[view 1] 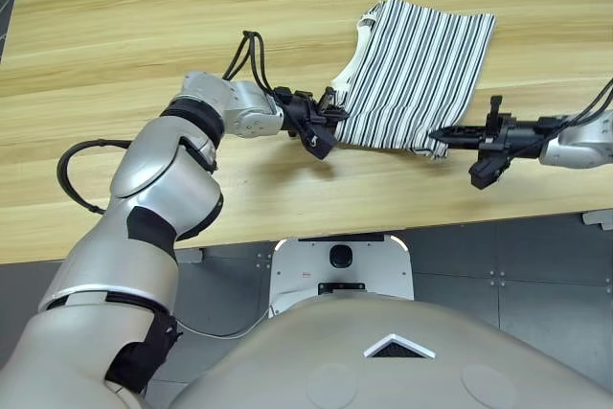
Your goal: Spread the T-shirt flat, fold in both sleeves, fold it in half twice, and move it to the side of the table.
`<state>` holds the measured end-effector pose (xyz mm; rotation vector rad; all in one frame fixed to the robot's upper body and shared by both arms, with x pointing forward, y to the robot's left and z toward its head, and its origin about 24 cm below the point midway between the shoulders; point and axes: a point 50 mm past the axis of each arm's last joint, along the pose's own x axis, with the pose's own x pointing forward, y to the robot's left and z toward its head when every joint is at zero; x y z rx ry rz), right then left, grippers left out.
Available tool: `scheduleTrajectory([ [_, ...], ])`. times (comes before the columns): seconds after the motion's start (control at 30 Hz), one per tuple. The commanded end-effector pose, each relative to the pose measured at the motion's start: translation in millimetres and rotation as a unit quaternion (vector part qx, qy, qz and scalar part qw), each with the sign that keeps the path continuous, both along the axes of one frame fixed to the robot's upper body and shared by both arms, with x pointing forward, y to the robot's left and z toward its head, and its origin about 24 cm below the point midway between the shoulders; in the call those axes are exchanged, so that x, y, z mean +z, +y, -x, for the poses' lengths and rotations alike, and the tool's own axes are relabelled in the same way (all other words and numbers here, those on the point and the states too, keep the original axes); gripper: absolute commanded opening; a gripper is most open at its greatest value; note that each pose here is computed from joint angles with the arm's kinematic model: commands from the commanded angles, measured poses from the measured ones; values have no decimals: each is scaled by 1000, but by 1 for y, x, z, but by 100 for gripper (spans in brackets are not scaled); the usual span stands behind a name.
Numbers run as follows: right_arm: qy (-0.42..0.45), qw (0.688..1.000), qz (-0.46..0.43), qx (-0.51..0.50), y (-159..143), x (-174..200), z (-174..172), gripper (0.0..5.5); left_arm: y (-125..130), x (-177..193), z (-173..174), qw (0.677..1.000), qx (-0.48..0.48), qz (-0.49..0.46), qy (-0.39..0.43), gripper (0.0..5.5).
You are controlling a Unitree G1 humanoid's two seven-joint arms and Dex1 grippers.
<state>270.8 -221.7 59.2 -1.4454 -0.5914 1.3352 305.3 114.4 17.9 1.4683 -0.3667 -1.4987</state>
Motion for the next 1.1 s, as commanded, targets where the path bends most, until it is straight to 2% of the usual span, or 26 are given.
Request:
scheduleTrajectory([
  [0.03,49,999,-14,9,7,13,-3,10,19,1,21,995,-39,2,88,11],
  [0.17,103,994,-19,39,20,13,4,10,24,11,33,990,-65,27,121,11],
  [0.3,176,984,10,31,23,-2,21,10,21,22,47,981,-43,50,183,10],
  [0.4,266,963,42,13,25,-15,38,10,26,19,69,943,-5,48,329,10],
  [0.47,308,950,50,2,26,-17,41,10,30,15,81,917,6,30,399,10],
  [0.63,404,914,27,-30,25,-12,45,10,35,13,94,884,16,-7,467,10],
  [0.73,472,874,-58,-101,19,-10,31,10,39,17,81,867,58,36,493,10],
  [0.9,575,781,-154,-188,7,-23,11,10,63,2,48,803,183,120,554,10],
  [0.97,617,743,-172,-193,12,-26,4,10,72,0,46,768,205,158,585,10],
  [1.1,660,695,-211,-189,32,-25,-16,10,83,3,38,708,229,234,626,10],
])
